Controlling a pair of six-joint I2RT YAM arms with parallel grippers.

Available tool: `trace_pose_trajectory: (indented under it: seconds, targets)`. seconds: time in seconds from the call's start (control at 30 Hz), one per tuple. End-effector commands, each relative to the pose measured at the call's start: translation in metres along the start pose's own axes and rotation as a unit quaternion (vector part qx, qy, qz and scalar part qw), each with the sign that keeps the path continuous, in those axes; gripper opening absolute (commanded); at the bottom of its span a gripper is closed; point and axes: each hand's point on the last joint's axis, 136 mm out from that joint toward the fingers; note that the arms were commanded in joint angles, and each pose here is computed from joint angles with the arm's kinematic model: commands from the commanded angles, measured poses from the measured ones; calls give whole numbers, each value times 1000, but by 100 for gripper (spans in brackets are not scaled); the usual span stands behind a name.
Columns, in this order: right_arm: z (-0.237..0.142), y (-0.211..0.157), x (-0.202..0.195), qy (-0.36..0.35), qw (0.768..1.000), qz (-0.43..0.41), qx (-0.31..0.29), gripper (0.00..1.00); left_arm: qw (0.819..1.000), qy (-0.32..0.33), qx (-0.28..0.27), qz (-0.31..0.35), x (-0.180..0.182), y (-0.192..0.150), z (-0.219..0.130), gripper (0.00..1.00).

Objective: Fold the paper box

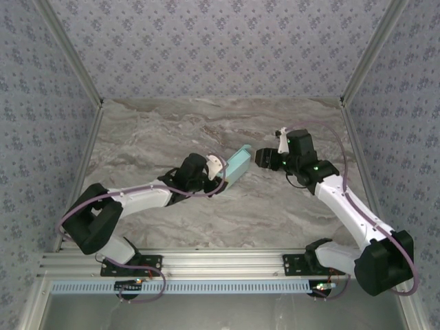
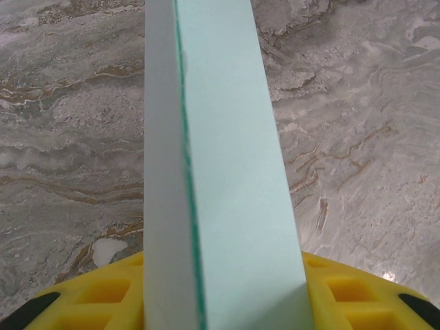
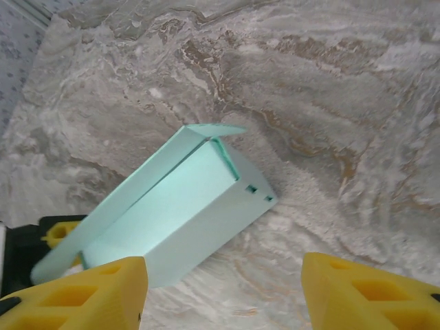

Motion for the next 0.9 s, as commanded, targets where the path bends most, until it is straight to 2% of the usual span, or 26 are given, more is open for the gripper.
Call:
trace_pose_trajectory:
  seconds: [0.0, 0.13, 0.4, 0.53, 0.67, 0.87]
  targets:
    - [-7, 12, -4, -15, 996, -84, -14, 63, 999, -20, -36, 33, -1, 24, -16, 31]
    - [-8, 21, -7, -17, 989, -141, -29, 64, 997, -53, -38, 48, -3, 32, -21, 29]
    - [-11, 15, -12, -40, 969, -242, -3, 64, 990, -116, -11, 82, -10, 24, -20, 29]
    - [-13, 15, -9, -35, 960, -278, 0, 65, 986, -137, -21, 93, -3, 23, -30, 30]
    - [-10, 8, 0, -1, 949, -314, 16, 65, 977, -151, -31, 144, -5, 17, -41, 31]
    - [1, -5, 10, 47, 923, -377, 56, 64, 974, -153, -30, 165, 6, 10, -55, 31]
Point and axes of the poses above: each hand's point on the last joint's axis, 136 mm out from that joint toward the fingers, its own z axis out along the fingers, its own x axis along the line the jaws close on, y = z × x, and after that the axes turned 15 degrees about z, right-handed
